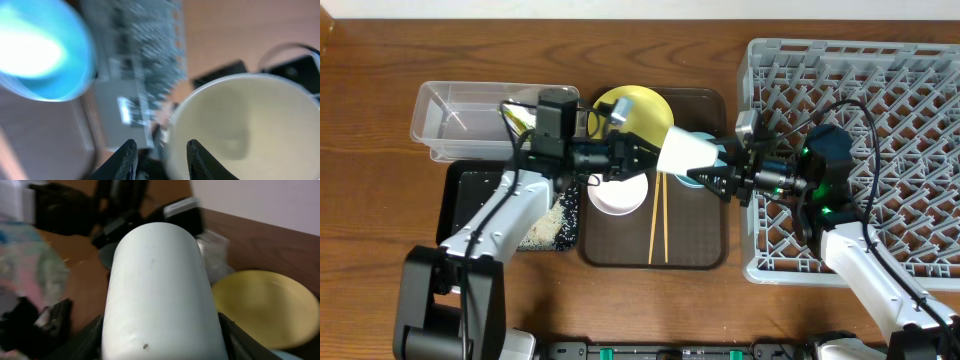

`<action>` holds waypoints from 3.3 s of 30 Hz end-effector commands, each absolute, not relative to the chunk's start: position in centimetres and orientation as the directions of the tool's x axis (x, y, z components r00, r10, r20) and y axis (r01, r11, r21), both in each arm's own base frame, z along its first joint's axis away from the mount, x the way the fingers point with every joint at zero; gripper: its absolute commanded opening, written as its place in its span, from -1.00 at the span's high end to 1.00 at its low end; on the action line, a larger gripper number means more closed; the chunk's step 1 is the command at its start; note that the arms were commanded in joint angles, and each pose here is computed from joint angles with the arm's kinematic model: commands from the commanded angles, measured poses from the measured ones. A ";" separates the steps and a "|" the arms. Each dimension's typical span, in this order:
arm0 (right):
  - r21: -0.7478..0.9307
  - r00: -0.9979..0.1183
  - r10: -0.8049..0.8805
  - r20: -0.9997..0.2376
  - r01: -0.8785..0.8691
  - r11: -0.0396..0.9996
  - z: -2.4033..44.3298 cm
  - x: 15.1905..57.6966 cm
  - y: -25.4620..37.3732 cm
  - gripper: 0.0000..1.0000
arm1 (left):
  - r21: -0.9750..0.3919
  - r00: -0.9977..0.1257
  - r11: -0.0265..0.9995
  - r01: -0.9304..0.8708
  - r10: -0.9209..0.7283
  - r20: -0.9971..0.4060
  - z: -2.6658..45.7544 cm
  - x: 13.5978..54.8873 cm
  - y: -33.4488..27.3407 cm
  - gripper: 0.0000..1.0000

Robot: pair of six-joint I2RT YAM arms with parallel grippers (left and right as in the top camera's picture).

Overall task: Sort waste into correct bins and load items into the dishwasher rack
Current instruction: 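Hand the white cup from the left gripper to the right gripper, then place the white cup upside down in the dish rack with the right gripper, then reach the right gripper to the light-blue bowl and lift it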

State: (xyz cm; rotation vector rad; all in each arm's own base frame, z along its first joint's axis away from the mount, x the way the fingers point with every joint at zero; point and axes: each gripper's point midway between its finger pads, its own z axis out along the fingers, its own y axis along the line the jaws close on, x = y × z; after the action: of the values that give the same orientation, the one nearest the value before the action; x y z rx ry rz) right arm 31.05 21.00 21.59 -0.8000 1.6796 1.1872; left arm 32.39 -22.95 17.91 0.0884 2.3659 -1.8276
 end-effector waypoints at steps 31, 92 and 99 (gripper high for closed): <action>0.053 -0.877 0.301 -0.376 0.304 0.951 21.1 26.3 -4.3 0.98 | -0.478 -0.840 0.878 0.013 -0.249 -0.481 16.2 32.9 -7.6 0.31; 0.118 -0.622 -0.315 -0.717 -0.553 0.825 21.6 39.9 13.0 -0.12 | -0.063 -0.789 0.851 -0.521 -0.508 -0.345 11.6 27.1 1.7 -0.18; 0.009 -0.608 -0.476 -0.635 -0.623 0.782 16.1 40.9 17.0 -0.11 | -0.058 -0.780 0.838 -0.543 -0.528 -0.336 11.6 26.8 2.3 -0.22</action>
State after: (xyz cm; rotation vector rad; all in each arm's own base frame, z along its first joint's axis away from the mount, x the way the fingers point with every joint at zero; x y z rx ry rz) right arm 40.39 16.46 18.12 -0.7199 2.3256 0.3953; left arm 26.69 1.36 11.09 -0.7533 2.7130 0.0191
